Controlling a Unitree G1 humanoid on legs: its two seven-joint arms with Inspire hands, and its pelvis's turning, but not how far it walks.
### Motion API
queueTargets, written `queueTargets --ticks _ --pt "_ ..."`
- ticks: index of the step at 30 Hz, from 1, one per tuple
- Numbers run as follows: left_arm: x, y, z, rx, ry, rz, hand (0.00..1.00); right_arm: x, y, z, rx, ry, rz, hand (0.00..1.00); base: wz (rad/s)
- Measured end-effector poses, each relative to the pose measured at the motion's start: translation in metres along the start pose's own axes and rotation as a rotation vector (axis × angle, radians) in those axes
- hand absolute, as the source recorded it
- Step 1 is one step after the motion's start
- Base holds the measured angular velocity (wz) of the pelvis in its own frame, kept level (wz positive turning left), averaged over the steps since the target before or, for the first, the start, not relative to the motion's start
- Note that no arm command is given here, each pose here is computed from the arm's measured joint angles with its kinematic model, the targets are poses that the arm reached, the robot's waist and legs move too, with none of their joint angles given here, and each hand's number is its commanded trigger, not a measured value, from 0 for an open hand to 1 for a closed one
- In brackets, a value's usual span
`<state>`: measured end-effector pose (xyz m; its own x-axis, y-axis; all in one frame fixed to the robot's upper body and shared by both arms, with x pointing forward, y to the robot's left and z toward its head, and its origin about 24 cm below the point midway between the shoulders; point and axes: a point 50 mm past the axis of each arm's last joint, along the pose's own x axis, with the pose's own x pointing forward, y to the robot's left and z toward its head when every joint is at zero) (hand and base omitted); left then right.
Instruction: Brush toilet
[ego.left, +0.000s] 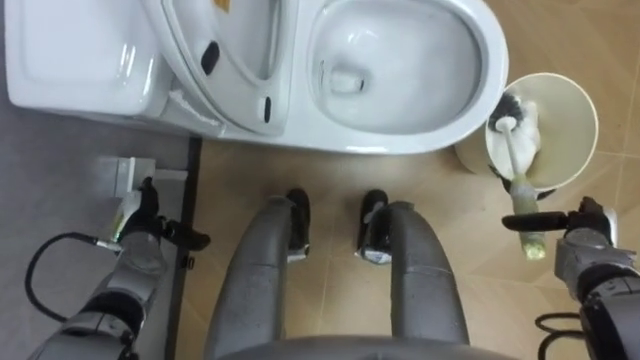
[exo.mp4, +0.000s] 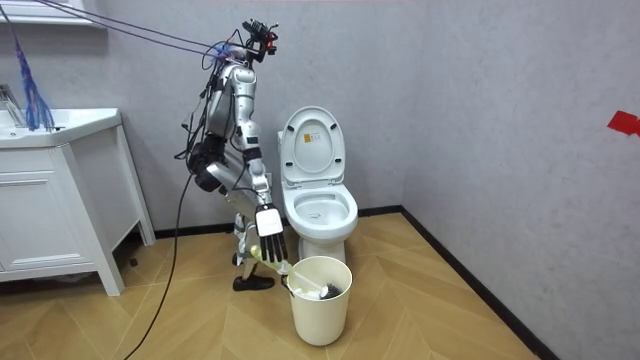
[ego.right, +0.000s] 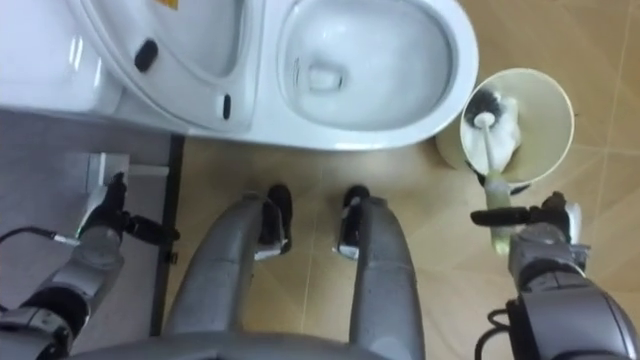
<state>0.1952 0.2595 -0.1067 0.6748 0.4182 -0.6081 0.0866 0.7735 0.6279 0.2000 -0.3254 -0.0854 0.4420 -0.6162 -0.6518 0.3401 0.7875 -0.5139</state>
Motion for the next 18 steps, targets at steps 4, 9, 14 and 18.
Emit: queueTargets --ticks 4,9,14,18 --pt "0.002 0.003 0.008 -0.001 -0.02 0.018 0.0 0.002 -0.005 0.008 0.011 -0.014 0.004 0.0 0.02" --pt "0.005 0.005 0.019 0.009 -0.054 0.03 0.0 0.003 -0.01 0.017 0.071 -0.021 -0.003 0.0 0.06" --pt "0.004 0.003 0.023 0.019 -0.072 0.021 0.0 0.003 -0.012 0.022 0.09 -0.028 -0.004 0.0 0.01" --pt "0.005 0.004 0.029 0.011 -0.095 0.023 0.0 0.003 -0.012 0.026 0.126 -0.029 0.007 0.0 0.03"
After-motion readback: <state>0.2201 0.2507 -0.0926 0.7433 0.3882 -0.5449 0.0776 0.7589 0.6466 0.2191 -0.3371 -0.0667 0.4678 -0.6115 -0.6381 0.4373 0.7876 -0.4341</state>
